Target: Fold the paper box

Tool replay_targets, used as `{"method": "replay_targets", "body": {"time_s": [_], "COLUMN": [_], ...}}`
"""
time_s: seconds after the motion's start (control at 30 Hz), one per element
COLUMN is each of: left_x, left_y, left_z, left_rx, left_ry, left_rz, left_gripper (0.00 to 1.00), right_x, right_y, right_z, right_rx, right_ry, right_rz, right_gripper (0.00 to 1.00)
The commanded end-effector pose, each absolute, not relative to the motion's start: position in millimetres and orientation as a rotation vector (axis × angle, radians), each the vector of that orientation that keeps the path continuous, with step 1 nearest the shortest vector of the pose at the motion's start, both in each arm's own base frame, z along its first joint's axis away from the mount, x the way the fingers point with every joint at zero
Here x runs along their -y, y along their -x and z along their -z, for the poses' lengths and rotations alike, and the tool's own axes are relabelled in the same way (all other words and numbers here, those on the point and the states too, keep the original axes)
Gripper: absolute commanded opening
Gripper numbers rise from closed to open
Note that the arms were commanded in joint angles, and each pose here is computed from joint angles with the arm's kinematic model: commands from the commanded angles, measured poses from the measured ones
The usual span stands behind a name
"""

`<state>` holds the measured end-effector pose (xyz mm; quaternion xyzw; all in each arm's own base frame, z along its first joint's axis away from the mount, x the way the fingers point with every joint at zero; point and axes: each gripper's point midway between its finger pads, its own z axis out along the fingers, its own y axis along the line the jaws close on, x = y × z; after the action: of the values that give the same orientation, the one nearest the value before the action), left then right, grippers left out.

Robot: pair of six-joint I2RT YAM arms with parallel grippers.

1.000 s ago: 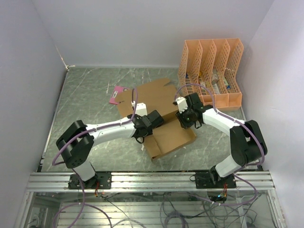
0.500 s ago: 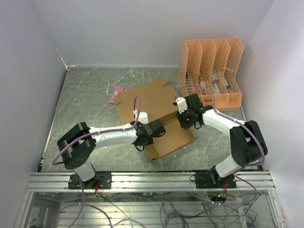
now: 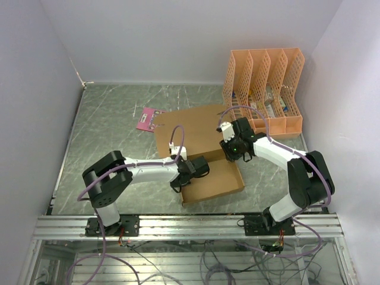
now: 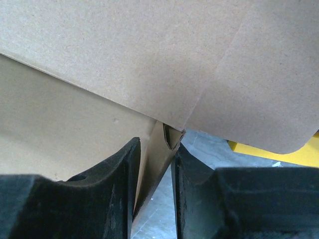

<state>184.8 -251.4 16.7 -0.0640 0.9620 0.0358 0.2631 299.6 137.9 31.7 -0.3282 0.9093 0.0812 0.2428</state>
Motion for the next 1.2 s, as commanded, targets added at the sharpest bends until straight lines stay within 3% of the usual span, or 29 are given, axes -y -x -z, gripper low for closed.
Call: {"method": "replay_targets", "body": {"time_s": [0.0, 0.13, 0.27, 0.37, 0.8, 1.03, 1.17], "left_x": [230.7, 237.8, 245.0, 248.6, 258.2, 254.9, 249.7], "left_y": [-177.5, -183.1, -190.2, -194.3, -196.1, -189.8, -183.4], "left_z": [-3.8, -9.7, -23.6, -32.1, -48.1, -40.6, -26.8], "left_rx": [-2.627, -2.619, -2.593, -2.576, -2.551, -2.57, -2.595], "left_ry": [0.064, 0.037, 0.036, 0.034, 0.036, 0.011, 0.008], "left_rz": [-0.27, -0.276, -0.256, -0.24, -0.163, -0.188, -0.196], "left_gripper": [0.07, 0.08, 0.36, 0.41, 0.42, 0.32, 0.2], "right_x": [-141.3, -141.7, -141.5, -141.9, -142.3, -141.1, -138.7], "right_y": [-303.1, -302.3, -301.3, -301.2, -299.5, -296.4, -289.2], "right_z": [-39.6, -40.4, -41.0, -41.5, -39.9, -36.3, -32.3], "right_rx": [-2.446, -2.444, -2.441, -2.439, -2.443, -2.453, -2.465], "right_ry": [0.885, 0.886, 0.888, 0.889, 0.896, 0.911, 0.95], "right_rz": [-0.232, -0.236, -0.238, -0.241, -0.248, -0.239, -0.22], "right_gripper": [0.3, 0.3, 0.3, 0.3, 0.3, 0.3, 0.3]}}
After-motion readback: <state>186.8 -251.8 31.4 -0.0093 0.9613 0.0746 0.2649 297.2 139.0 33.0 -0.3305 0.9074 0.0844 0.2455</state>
